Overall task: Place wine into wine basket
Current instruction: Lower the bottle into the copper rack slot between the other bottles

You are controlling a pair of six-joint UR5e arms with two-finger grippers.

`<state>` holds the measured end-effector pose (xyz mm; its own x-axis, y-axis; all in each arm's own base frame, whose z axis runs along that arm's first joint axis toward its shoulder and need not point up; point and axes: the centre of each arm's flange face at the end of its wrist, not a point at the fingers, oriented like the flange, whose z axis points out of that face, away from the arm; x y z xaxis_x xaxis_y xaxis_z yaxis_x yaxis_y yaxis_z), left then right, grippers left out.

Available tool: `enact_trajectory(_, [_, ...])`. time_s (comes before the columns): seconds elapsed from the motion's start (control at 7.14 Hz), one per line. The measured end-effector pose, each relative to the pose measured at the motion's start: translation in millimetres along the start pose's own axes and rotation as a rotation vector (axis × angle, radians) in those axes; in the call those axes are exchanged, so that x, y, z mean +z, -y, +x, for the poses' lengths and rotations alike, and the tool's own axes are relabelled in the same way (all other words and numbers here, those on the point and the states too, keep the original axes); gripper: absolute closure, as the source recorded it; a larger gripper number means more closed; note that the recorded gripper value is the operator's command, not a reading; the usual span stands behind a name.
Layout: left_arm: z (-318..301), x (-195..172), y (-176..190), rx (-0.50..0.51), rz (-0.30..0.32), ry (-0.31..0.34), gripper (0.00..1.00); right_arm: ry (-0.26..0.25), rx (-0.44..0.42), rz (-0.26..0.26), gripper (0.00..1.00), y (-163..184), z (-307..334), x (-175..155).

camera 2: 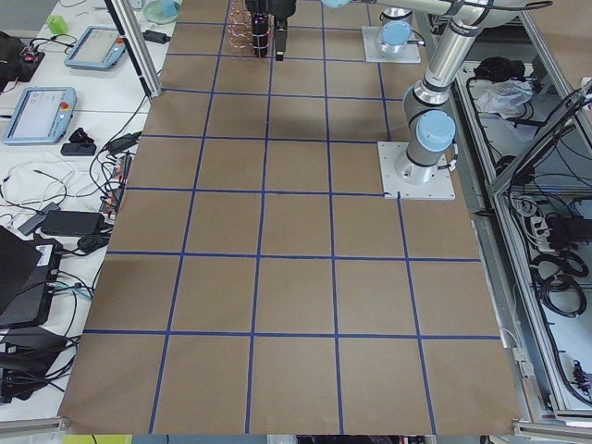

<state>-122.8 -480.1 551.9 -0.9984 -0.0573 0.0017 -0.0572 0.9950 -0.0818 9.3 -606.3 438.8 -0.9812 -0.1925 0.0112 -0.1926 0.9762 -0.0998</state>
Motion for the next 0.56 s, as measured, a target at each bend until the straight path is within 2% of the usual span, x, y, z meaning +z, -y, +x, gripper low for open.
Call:
enact_trajectory(0.14, [-0.2,-0.8,-1.1,0.0,0.0,0.002,0.0,0.001,0.0,-0.003,0.52,-0.8,-0.1,3.3])
enact_trajectory(0.28, [-0.3,-1.2,-1.5,0.001,-0.001,0.003,0.0,0.0,-0.004,-0.005,0.01,-1.3,-0.1,4.1])
enact_trajectory(0.56, [-1.5,-1.4,-1.4,0.001,0.0,0.006,0.0,-0.004,-0.007,0.004,0.0,-3.6,-1.2,-2.8])
